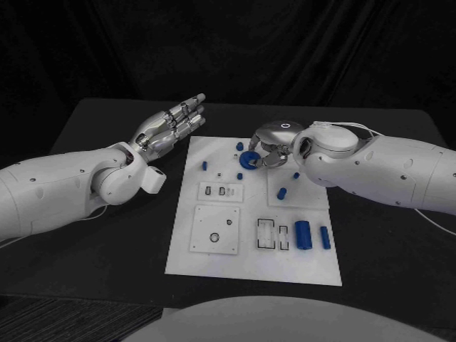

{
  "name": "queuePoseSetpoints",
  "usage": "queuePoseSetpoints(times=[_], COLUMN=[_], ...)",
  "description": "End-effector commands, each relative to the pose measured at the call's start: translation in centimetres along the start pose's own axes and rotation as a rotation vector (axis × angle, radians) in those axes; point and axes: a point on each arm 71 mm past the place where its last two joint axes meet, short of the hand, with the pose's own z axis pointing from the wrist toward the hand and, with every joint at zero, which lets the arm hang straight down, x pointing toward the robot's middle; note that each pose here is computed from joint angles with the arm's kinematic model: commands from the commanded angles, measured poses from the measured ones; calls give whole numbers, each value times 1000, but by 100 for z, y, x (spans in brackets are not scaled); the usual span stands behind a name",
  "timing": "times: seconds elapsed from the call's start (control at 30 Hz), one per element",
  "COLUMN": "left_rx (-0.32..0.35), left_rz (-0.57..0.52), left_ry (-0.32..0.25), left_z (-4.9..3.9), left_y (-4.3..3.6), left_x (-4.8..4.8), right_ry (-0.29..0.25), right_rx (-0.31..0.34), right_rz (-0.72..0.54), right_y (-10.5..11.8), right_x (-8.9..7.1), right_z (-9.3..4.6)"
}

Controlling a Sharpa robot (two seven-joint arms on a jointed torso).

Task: Assemble the parts on the task board

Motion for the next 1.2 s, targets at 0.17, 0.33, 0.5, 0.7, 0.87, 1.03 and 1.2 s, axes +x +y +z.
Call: queuePoseSetpoints(times=[0.17, 0.33, 0.5, 0.7, 0.87, 1.03, 1.2], left_rx=[10, 10, 10, 10, 10, 9, 10], left_rz=[-8, -9, -10, -10, -9, -7, -7], left_ry=[10, 12, 13, 12, 11, 8, 7], left_z=[6, 11, 11, 7, 4, -1, -4], left_y=[-4, -3, -2, -2, -2, -3, -4], left_x=[18, 23, 24, 21, 18, 10, 9], right_ry=[57, 53, 18, -56, -118, -164, -167], right_rx=[19, 20, 14, 1, -12, -31, -43], right_rz=[-6, -6, -3, 2, 8, 12, 13], right_y=[-31, -27, -24, -26, -17, 25, 73], right_x=[93, 91, 69, 18, -34, -109, -135], right_z=[-16, -16, -20, -45, -91, -127, -116])
